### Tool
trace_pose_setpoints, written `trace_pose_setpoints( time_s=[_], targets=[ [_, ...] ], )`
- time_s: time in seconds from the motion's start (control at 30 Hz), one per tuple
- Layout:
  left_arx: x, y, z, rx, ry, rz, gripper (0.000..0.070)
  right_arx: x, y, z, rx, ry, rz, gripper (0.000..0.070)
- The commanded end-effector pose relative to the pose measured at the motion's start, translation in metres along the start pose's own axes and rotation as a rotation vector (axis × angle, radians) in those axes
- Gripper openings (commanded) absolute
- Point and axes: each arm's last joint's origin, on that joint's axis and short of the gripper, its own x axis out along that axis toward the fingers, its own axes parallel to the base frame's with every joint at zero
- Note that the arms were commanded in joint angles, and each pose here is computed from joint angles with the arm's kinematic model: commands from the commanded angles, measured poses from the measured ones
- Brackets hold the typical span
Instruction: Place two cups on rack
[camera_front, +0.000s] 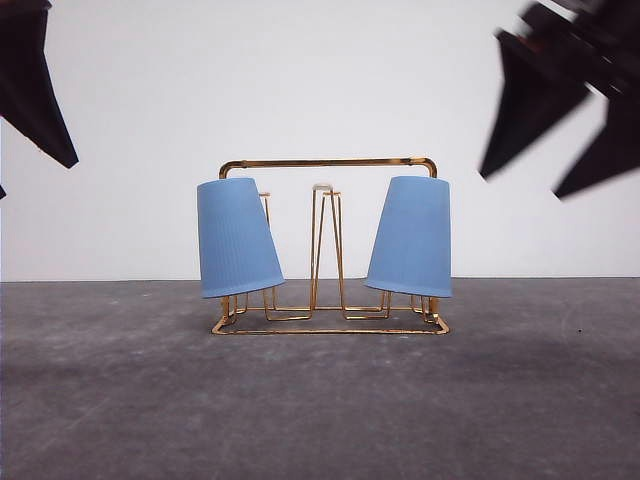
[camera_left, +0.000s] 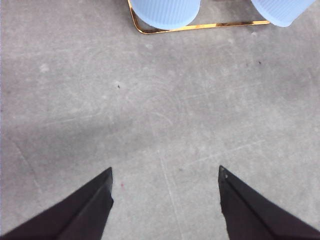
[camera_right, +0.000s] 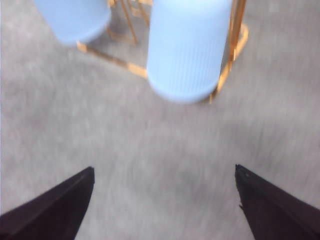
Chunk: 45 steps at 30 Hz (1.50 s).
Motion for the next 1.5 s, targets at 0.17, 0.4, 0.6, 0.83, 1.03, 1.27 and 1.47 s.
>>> trace_pose_setpoints(
  time_s=[0.17,0.4,0.6,0.83,1.03,1.27,1.47],
  targets=[
    [0.000,-0.001,0.003,-0.003,-0.004,-0.003,0.0386,-0.004,-0.001,-0.030,0.073,-0.081,0.014,0.0556],
    [-0.001,-0.002,-0.002,0.032,0.047,-0.050,0.0025,-0.007,0.000,-0.031,0.069,-0.086,0.009,0.0114],
    [-0.001,-0.003,0.000,0.231,0.023,-0.056,0.0000,-0.007,0.000,-0.030,0.066,-0.095,0.015,0.0035],
    [-0.001,-0.003,0.001,0.232,0.015,-0.058,0.0000,-0.007,0.000,-0.029,0.063,-0.104,0.017,0.0035],
    [-0.001,-0.003,0.001,0.232,0.016,-0.058,0.0000,-0.007,0.000,-0.029,0.064,-0.105,0.017,0.0035],
    [-0.004,0.014,-0.017,0.232,-0.111,-0.014,0.0000,-0.007,0.000,-0.029,0.063,-0.107,0.018,0.0035],
    [-0.001,0.046,-0.062,0.188,-0.444,0.108,0.0000,-0.007,0.000,-0.029,0.063,-0.107,0.017,0.0035]
  ],
)
